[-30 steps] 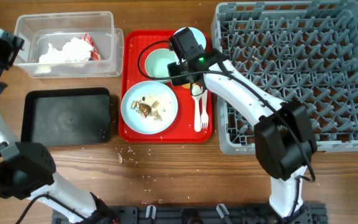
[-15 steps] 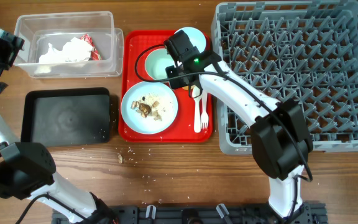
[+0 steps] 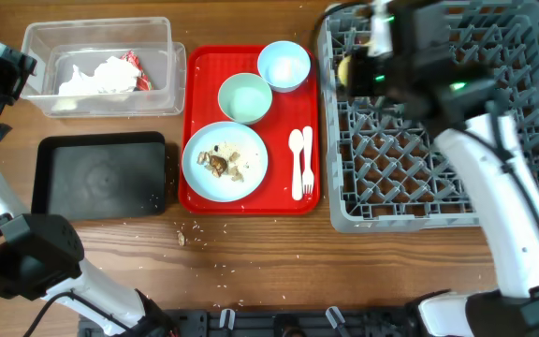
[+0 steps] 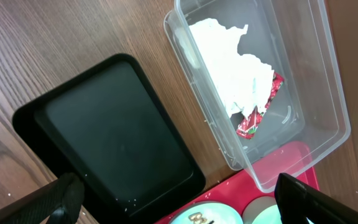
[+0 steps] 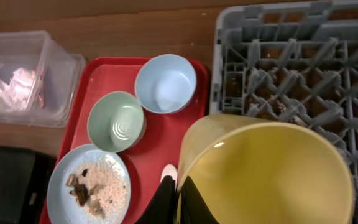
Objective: Sort waste into correct bins and load items into the dishwasher rack
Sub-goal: 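Carry the yellow cup into the dish rack and release it, then reach the right gripper to the mint green bowl and grasp it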
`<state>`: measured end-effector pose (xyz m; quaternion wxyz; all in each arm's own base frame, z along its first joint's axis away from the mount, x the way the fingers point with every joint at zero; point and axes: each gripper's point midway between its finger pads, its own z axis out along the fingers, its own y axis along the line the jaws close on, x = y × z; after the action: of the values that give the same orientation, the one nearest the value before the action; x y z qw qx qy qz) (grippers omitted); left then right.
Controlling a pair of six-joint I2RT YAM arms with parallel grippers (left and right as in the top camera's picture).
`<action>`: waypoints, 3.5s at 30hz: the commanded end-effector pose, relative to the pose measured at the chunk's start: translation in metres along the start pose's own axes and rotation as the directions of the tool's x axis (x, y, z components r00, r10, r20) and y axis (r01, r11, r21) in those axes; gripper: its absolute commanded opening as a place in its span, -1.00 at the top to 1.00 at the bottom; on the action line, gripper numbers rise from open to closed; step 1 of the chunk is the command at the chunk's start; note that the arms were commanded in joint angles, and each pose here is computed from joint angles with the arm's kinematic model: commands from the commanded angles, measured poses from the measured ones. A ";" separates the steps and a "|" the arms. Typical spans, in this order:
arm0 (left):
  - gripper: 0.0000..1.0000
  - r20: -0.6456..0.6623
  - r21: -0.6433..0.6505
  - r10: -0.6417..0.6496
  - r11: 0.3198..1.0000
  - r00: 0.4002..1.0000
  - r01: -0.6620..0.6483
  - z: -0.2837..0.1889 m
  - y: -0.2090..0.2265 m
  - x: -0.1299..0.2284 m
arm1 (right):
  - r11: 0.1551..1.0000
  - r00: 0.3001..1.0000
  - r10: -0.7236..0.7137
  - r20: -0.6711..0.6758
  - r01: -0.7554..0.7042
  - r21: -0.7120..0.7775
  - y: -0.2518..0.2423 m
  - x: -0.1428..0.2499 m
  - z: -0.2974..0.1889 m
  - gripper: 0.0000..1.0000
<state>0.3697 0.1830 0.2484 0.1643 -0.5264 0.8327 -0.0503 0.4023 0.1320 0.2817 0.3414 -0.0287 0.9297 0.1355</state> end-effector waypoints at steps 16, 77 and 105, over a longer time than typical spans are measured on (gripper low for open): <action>-1.00 0.011 -0.004 -0.002 1.000 1.000 0.002 -0.002 0.001 -0.002 | 0.558 0.887 0.339 -0.313 -0.458 -0.692 -0.110 0.011 0.040 0.91; -1.00 0.011 -0.004 -0.001 1.000 1.000 0.001 -0.002 0.001 -0.002 | 0.923 0.906 0.380 -0.189 -0.384 0.012 -0.121 0.040 0.004 0.91; -1.00 0.011 -0.004 -0.002 1.000 1.000 0.002 -0.002 0.001 -0.002 | 0.927 0.921 -0.353 0.165 0.368 -0.070 0.201 0.072 0.213 -0.10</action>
<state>0.3697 0.1831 0.2484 0.1645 -0.5265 0.8326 -0.0503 0.4329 0.3943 0.1368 0.4151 -0.2223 0.8712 0.1392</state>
